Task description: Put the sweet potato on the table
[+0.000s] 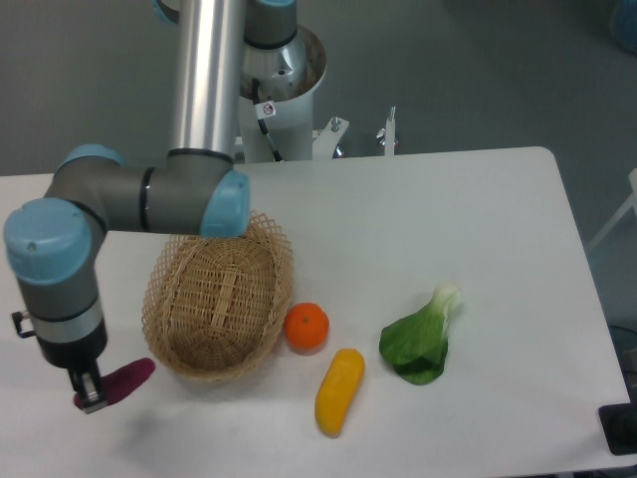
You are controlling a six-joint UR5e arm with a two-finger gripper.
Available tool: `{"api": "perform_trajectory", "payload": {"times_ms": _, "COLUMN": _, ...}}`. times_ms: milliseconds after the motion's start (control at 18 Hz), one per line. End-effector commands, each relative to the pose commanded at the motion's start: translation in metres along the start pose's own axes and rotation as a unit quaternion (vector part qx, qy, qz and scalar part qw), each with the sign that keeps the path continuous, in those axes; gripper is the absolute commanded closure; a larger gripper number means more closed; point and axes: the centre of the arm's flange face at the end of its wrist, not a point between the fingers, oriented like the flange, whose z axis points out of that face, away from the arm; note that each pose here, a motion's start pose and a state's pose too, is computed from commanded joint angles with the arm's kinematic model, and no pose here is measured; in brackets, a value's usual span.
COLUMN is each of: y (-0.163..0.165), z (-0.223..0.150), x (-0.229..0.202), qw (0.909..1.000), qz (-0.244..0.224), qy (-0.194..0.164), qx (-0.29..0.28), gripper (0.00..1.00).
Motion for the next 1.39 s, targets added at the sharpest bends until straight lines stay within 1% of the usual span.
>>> {"api": "perform_trajectory", "payload": {"times_ms": 111, "y": -0.003, "z": 0.02, "x": 0.019, "qw": 0.9997, "qz": 0.01, "qy": 0.018, "qx": -0.01, "gripper": 0.91}}
{"api": "perform_trajectory", "payload": {"times_ms": 222, "y": 0.008, "z": 0.039, "x": 0.033, "qw": 0.999, "qz": 0.012, "qy": 0.036, "qx": -0.024, "gripper": 0.91}}
{"api": "perform_trajectory", "payload": {"times_ms": 333, "y": 0.013, "z": 0.049, "x": 0.039, "qw": 0.9988, "qz": 0.008, "qy": 0.04, "qx": -0.028, "gripper": 0.91}}
{"api": "perform_trajectory", "payload": {"times_ms": 500, "y": 0.008, "z": 0.065, "x": 0.041, "qw": 0.9988, "qz": -0.011, "qy": 0.038, "qx": -0.028, "gripper": 0.85}}
{"api": "perform_trajectory", "payload": {"times_ms": 667, "y": 0.007, "z": 0.074, "x": 0.044, "qw": 0.9986, "qz": -0.014, "qy": 0.04, "qx": -0.03, "gripper": 0.71}}
{"api": "perform_trajectory", "payload": {"times_ms": 778, "y": 0.007, "z": 0.075, "x": 0.045, "qw": 0.9987, "qz": -0.012, "qy": 0.04, "qx": -0.03, "gripper": 0.58}}
{"api": "perform_trajectory", "payload": {"times_ms": 889, "y": 0.006, "z": 0.073, "x": 0.044, "qw": 0.9988, "qz": -0.01, "qy": 0.038, "qx": -0.028, "gripper": 0.48}}
{"api": "perform_trajectory", "payload": {"times_ms": 944, "y": 0.006, "z": 0.073, "x": 0.044, "qw": 0.9989, "qz": -0.01, "qy": 0.037, "qx": -0.028, "gripper": 0.37}}
{"api": "perform_trajectory", "payload": {"times_ms": 1000, "y": 0.006, "z": 0.071, "x": 0.044, "qw": 0.9989, "qz": -0.011, "qy": 0.037, "qx": -0.027, "gripper": 0.16}}
{"api": "perform_trajectory", "payload": {"times_ms": 1056, "y": 0.004, "z": 0.065, "x": 0.043, "qw": 0.9991, "qz": -0.011, "qy": 0.033, "qx": -0.024, "gripper": 0.02}}
{"api": "perform_trajectory", "payload": {"times_ms": 1111, "y": 0.003, "z": 0.06, "x": 0.043, "qw": 0.9992, "qz": -0.012, "qy": 0.03, "qx": -0.022, "gripper": 0.0}}
{"api": "perform_trajectory", "payload": {"times_ms": 1389, "y": 0.005, "z": 0.027, "x": 0.04, "qw": 0.9997, "qz": -0.017, "qy": 0.014, "qx": -0.013, "gripper": 0.0}}
